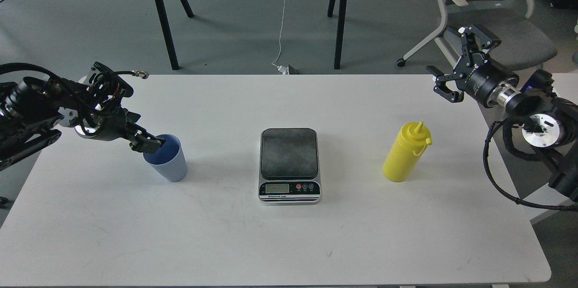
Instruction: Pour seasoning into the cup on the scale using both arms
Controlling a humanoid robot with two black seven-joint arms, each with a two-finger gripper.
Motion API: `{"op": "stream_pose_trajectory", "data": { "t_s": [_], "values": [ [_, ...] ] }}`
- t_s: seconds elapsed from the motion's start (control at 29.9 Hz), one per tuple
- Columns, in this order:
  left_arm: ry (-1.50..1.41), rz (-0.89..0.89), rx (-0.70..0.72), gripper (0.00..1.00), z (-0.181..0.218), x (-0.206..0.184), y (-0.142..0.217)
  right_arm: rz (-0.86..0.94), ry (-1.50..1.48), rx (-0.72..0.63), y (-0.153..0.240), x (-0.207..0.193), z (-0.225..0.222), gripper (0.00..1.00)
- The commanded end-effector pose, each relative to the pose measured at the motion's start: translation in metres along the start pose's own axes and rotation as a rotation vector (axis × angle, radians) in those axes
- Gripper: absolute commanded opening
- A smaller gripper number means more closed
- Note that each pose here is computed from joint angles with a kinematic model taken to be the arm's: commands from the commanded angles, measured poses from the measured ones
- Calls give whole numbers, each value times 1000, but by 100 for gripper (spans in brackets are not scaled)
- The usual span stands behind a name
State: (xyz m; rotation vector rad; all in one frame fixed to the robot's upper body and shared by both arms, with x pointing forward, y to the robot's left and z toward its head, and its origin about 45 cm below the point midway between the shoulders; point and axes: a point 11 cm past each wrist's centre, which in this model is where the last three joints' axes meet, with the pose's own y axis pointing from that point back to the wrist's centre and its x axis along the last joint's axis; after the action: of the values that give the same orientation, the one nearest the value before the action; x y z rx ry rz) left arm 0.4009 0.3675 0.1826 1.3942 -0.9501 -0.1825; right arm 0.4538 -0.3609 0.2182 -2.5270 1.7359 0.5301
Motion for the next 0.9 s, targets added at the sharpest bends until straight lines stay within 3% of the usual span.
{"op": "stream_pose_trajectory", "data": {
  "t_s": [0.0,0.43,0.87],
  "values": [
    [-16,-21,-1,99,2,-5,-2,3,-3,-3,1,1,2,99],
    [-35,-34,-9,98,5,-4,-3,9,-4,-8,3,3,5,99],
    [-44,-29,-9,75,6,-1,-2,13,-8,-11,5,5,8,99]
  ]
}}
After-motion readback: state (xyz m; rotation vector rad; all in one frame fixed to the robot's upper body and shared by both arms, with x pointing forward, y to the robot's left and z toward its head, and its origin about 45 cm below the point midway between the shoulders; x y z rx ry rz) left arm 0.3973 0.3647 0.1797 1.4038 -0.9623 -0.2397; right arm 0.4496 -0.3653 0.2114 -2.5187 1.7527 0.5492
